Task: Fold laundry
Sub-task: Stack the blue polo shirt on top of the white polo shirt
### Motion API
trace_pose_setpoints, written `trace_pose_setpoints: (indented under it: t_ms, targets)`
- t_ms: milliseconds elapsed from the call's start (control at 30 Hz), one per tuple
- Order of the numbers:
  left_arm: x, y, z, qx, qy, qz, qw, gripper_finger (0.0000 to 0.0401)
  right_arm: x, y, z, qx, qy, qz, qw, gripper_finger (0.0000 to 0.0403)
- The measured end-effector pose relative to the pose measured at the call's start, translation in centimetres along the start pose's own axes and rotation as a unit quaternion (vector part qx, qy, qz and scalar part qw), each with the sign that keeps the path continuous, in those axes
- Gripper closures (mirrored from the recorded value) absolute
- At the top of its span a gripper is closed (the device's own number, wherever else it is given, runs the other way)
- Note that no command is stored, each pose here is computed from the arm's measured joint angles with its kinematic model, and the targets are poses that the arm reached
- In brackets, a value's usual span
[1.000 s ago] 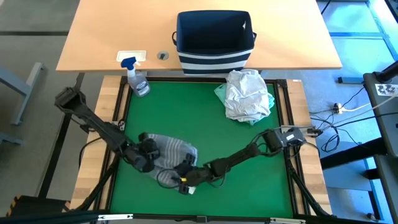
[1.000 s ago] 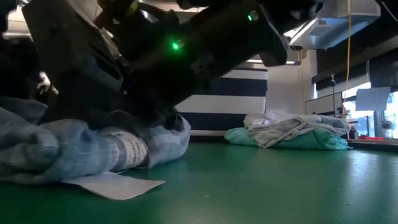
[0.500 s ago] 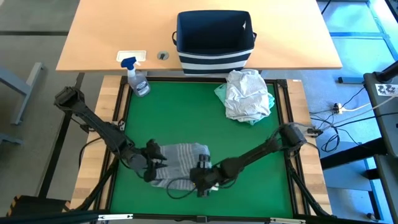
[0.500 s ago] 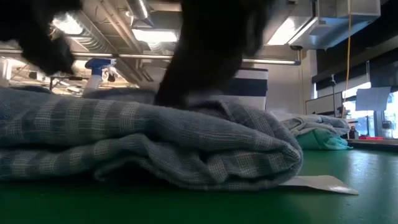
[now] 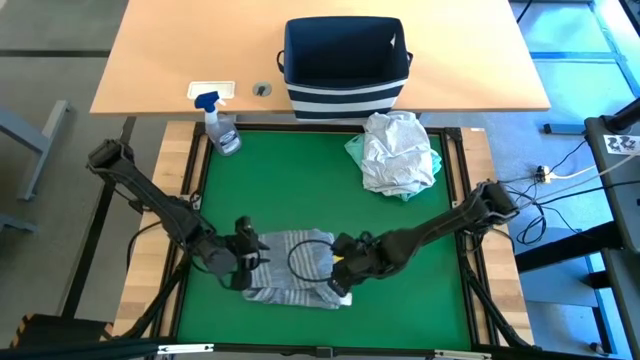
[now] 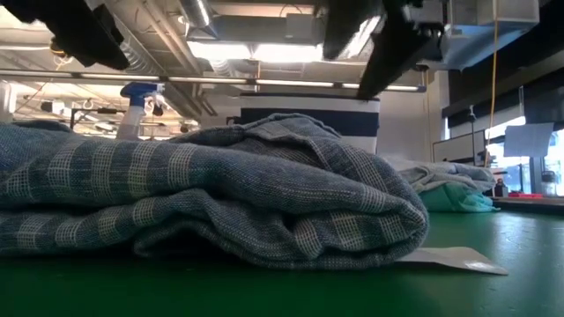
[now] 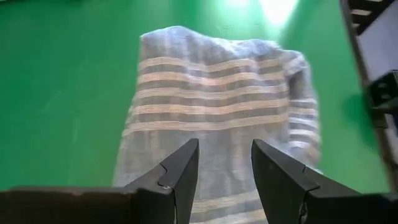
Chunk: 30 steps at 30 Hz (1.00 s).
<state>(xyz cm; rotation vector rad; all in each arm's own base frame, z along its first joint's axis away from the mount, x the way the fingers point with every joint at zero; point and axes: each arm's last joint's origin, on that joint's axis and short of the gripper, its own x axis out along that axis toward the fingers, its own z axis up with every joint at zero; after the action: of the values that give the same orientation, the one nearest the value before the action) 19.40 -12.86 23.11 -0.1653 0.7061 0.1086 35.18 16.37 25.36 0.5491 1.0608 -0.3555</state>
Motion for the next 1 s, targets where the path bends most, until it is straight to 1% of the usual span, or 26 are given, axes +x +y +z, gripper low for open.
trace_pose_setpoints:
  t_ms: [33, 100, 167, 300, 367, 467, 500, 567, 700, 767, 900, 1000]
  targets:
    - [0.2, 0.1, -0.2, 0.0, -0.001, 0.006, 1.0, 0.0258, 0.6, -0.1, -0.2, 0.016, -0.002, 0.0, 1.0, 0.01]
    - [0.5, 0.3, -0.5, 0.002, -0.002, 0.018, 1.0, 0.0258, 1.9, 0.2, -0.3, 0.051, -0.03, 0.033, 0.998, 0.0086]
    - [0.9, 0.5, -0.8, 0.004, 0.0, 0.031, 0.999, 0.0258, 3.4, -0.3, -0.5, 0.085, -0.05, 0.052, 0.994, 0.0079]
    - [1.9, 0.9, -1.6, 0.002, 0.01, 0.048, 0.999, 0.0258, 6.3, -2.5, -1.0, 0.159, -0.056, 0.058, 0.984, 0.0075]
    - [2.3, 1.0, -1.9, -0.001, 0.01, 0.05, 0.999, 0.0258, 7.1, -3.5, -0.9, 0.193, -0.055, 0.06, 0.978, 0.0075]
    - [3.0, 0.9, -2.2, -0.004, 0.007, 0.05, 0.999, 0.0258, 8.2, -4.1, -0.6, 0.227, -0.052, 0.079, 0.969, 0.0076]
    - [3.2, 0.9, -2.3, -0.005, 0.004, 0.052, 0.999, 0.0258, 8.5, -4.1, -0.5, 0.232, -0.052, 0.091, 0.967, 0.0076]
    - [3.8, 0.9, -2.7, -0.004, 0.005, 0.057, 0.998, 0.0258, 9.2, -4.2, -0.6, 0.232, -0.041, 0.096, 0.967, 0.0076]
    - [5.5, 1.0, -4.3, -0.005, 0.018, 0.061, 0.998, 0.0258, 10.0, -4.5, -1.1, 0.229, -0.016, 0.078, 0.97, 0.0077]
    - [6.4, 1.1, -5.4, -0.013, 0.029, 0.067, 0.997, 0.0258, 10.1, -4.5, -1.2, 0.227, -0.012, 0.074, 0.971, 0.0077]
    - [8.1, 1.3, -7.3, -0.015, 0.059, 0.077, 0.995, 0.0258, 9.4, -4.3, -1.0, 0.222, -0.002, 0.092, 0.971, 0.0077]
    - [9.2, 1.3, -8.3, -0.018, 0.066, 0.085, 0.994, 0.0258, 9.0, -4.3, -0.8, 0.219, 0.014, 0.104, 0.97, 0.0077]
